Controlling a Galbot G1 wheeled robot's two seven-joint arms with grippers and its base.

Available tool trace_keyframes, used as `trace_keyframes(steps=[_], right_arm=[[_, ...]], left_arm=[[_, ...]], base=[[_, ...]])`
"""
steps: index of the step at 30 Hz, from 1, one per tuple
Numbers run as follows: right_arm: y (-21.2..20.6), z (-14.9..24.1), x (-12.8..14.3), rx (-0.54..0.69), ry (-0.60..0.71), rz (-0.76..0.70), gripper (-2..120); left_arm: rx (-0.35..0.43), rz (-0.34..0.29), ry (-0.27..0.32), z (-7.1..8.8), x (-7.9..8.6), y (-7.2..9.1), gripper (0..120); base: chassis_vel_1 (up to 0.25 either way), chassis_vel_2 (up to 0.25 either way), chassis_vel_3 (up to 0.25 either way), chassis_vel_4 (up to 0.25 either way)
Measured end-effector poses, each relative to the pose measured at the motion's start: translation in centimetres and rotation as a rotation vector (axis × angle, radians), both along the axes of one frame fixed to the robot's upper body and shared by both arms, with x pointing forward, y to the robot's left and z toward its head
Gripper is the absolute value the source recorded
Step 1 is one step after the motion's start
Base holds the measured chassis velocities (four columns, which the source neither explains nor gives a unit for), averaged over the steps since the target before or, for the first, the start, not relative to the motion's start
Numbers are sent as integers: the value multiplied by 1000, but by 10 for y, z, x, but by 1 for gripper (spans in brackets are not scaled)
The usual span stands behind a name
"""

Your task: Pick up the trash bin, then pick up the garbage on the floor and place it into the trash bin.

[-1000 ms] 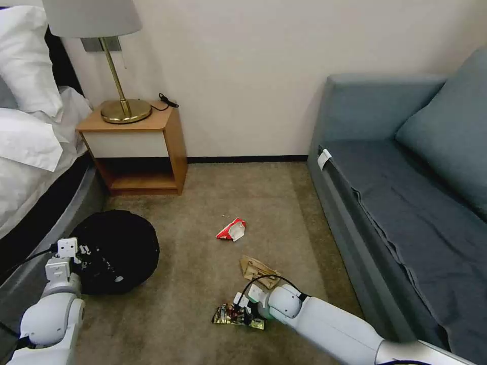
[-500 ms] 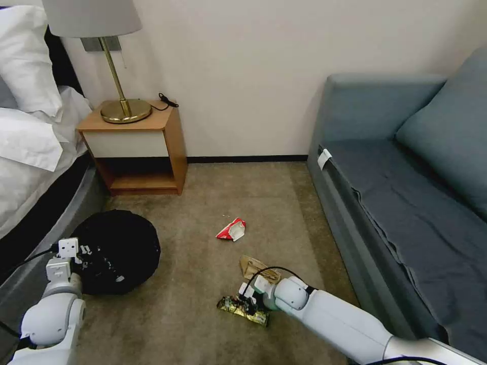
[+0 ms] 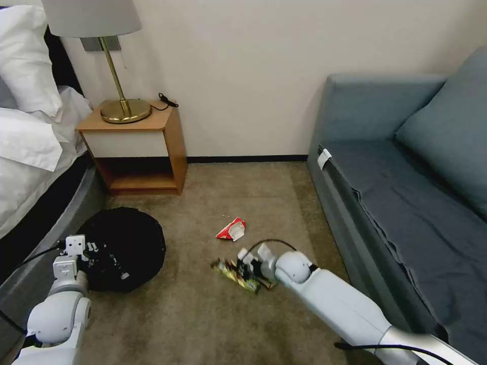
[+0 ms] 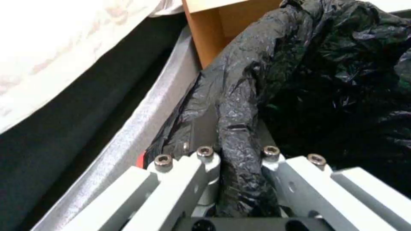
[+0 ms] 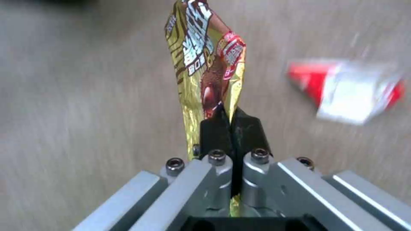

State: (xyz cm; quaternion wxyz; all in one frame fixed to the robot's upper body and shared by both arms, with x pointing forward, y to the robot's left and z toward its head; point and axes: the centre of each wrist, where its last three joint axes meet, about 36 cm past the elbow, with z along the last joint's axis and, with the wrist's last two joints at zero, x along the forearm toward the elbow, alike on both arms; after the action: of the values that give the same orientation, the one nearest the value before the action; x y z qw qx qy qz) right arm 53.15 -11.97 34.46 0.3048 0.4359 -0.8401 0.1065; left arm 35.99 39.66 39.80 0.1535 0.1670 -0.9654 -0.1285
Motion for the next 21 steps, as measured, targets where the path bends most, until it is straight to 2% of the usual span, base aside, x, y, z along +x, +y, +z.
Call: trace_keyframes(steps=[1,3,5,7,11,13,14,17,19,21], right_arm=[[1,13,6,29,-11,-13,0],[1,14,7,32,-12,-14,0],[9,56,23,115,-56,-27,0],[11,63,25,129,-63,-24,0],[48,126,40,231,-108,35,0],[55,134,42,244,-110,46,0],[73,155,45,280,-116,78,0],[87,165,47,303,-112,102,0],[122,175,53,313,-106,144,0],[148,169,57,300,-104,157,0]], left_arm=[[2,-2,1,0,0,0,4],[2,-3,1,0,0,0,4],[-4,-17,-2,2,1,-3,4],[-5,-20,-3,3,2,-4,4],[-15,-49,-11,5,8,-12,4],[-16,-54,-12,5,9,-14,4],[-17,-63,-13,5,11,-17,4],[-18,-70,-16,5,13,-21,4],[-24,-83,-27,6,18,-30,4],[-22,-87,-32,8,20,-36,4]], base=[[0,0,0,0],[0,0,0,0],[0,0,0,0],[0,0,0,0],[0,0,0,0],[0,0,0,0],[0,0,0,0],[0,0,0,0],[0,0,0,0],[0,0,0,0]])
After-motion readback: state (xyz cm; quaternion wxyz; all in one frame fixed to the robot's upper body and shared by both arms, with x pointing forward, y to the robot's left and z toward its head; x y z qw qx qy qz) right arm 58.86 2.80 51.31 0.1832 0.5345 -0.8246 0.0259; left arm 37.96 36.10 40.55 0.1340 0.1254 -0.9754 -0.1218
